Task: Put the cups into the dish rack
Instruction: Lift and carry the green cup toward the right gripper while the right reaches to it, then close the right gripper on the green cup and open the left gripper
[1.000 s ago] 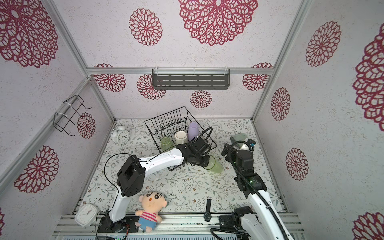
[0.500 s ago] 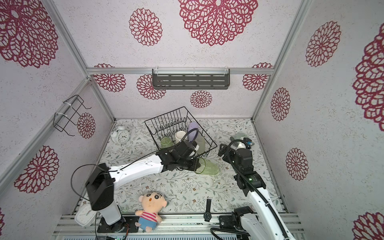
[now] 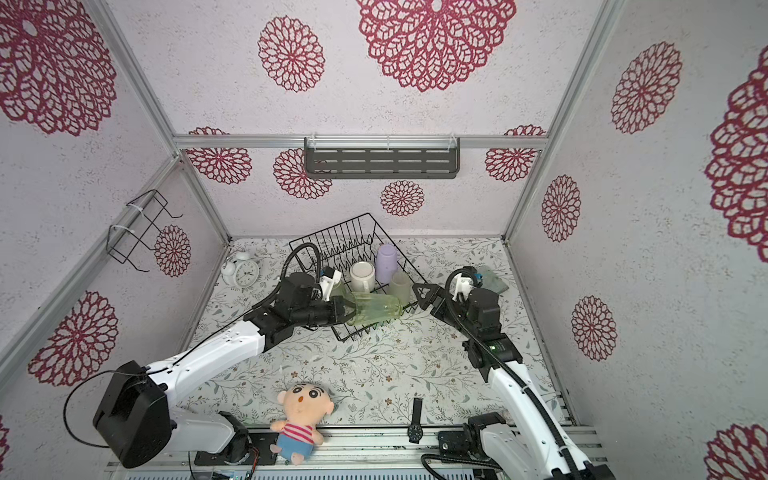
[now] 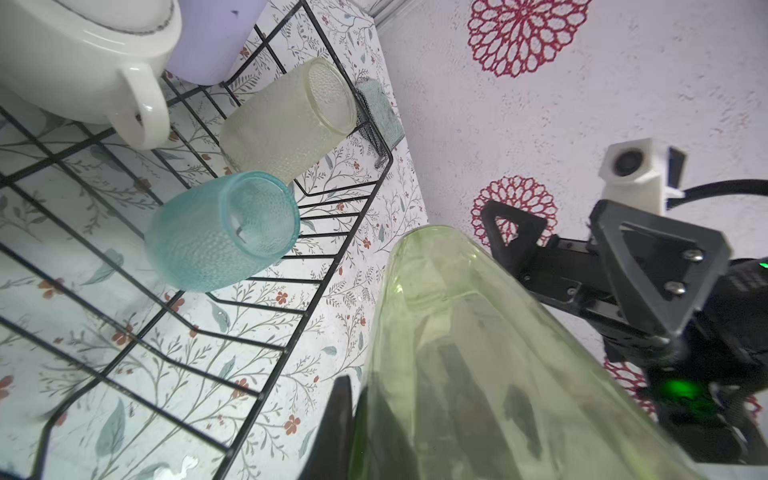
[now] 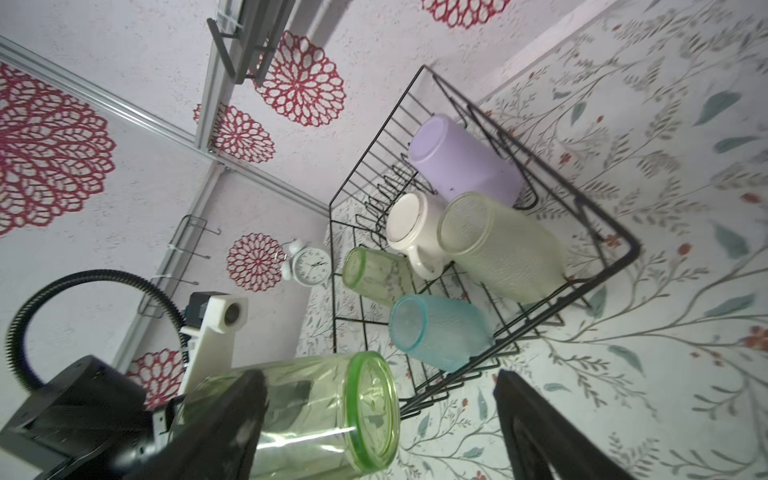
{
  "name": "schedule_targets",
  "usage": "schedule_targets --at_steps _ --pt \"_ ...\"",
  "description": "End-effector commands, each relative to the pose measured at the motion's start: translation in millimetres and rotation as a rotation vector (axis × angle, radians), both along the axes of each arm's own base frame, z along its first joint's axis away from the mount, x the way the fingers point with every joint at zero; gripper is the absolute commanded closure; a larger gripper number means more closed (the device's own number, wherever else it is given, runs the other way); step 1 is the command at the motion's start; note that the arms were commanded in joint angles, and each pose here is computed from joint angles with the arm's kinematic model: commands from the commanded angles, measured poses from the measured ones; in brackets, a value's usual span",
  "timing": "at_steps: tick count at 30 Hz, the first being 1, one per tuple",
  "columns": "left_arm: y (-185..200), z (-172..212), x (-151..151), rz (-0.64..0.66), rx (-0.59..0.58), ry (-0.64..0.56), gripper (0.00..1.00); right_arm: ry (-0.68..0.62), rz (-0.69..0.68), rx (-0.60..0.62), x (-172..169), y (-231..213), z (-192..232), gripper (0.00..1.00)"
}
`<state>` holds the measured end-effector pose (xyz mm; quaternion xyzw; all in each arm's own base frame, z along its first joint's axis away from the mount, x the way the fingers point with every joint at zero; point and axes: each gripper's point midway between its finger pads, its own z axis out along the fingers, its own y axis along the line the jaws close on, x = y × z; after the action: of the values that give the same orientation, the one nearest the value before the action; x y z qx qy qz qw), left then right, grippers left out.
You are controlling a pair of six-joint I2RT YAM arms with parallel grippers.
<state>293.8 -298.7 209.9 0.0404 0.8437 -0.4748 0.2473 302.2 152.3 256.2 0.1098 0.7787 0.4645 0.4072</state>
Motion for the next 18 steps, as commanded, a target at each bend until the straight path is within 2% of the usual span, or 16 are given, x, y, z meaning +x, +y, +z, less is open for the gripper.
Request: schedule_targets --at_steps 1,6,9,14,18 --pt "2 53 -6 -0.061 -0.179 -0.112 1.0 -0.079 0.172 0.135 -13 31 33 0.11" --pt "20 68 -5 -0.047 -0.305 -0.123 1.0 -0.09 0.396 0.277 -27 86 57 0.04" --pt "24 77 -7 -0.048 -0.358 -0.127 1.0 -0.054 0.423 0.329 -27 109 62 0.03" --pt "26 91 -10 -0.064 -0.451 -0.136 1.0 -0.077 0.528 0.452 -40 144 89 0.03" --pt "30 99 -9 -0.066 -0.515 -0.137 1.0 -0.082 0.549 0.513 -41 157 103 0.06"
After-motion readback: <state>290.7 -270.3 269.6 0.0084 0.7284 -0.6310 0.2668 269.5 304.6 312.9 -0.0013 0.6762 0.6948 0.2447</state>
